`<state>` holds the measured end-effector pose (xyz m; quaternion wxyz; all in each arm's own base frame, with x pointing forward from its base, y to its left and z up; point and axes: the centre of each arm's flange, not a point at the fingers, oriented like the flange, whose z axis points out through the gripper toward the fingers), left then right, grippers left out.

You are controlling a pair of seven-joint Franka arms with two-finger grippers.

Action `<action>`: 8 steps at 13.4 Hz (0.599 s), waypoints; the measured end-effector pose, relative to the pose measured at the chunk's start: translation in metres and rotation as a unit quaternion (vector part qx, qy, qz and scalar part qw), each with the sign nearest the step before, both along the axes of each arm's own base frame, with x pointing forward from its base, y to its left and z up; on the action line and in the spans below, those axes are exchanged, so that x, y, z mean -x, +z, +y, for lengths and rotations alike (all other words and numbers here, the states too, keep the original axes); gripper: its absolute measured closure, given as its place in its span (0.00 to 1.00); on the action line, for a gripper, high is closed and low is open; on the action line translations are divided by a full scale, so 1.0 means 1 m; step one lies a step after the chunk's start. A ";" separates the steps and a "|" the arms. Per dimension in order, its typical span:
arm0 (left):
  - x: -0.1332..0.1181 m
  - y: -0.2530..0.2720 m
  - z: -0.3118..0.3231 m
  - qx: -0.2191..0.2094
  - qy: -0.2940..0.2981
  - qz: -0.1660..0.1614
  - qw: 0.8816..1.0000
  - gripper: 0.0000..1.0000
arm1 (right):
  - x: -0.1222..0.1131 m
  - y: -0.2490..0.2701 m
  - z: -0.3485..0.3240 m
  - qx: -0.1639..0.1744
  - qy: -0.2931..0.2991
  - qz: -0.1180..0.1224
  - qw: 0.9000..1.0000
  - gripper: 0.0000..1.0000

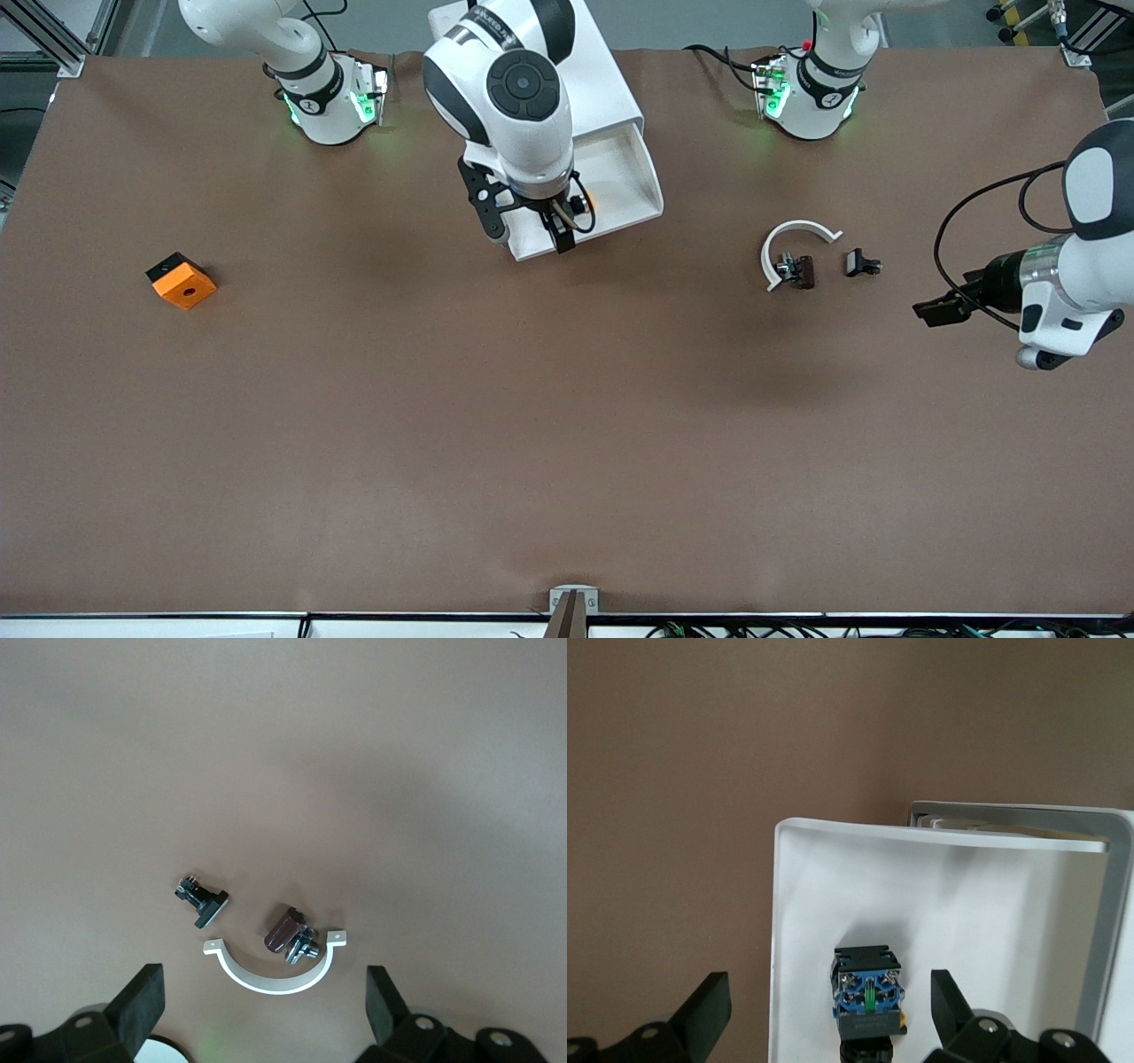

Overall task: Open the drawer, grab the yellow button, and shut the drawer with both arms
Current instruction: 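Grasp the blue button with the right gripper while the left gripper approaches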

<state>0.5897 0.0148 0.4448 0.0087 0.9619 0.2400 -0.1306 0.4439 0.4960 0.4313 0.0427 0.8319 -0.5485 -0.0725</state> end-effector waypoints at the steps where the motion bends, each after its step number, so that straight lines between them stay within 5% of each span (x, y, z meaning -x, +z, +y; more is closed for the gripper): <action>1: 0.002 0.001 -0.007 0.000 -0.011 -0.004 1.000 0.00 | 0.003 -0.006 0.004 0.003 0.003 0.003 1.000 0.00; 8: 0.008 -0.021 -0.098 0.003 -0.094 -0.068 0.993 0.00 | 0.024 -0.031 0.025 0.018 0.026 0.015 0.999 0.00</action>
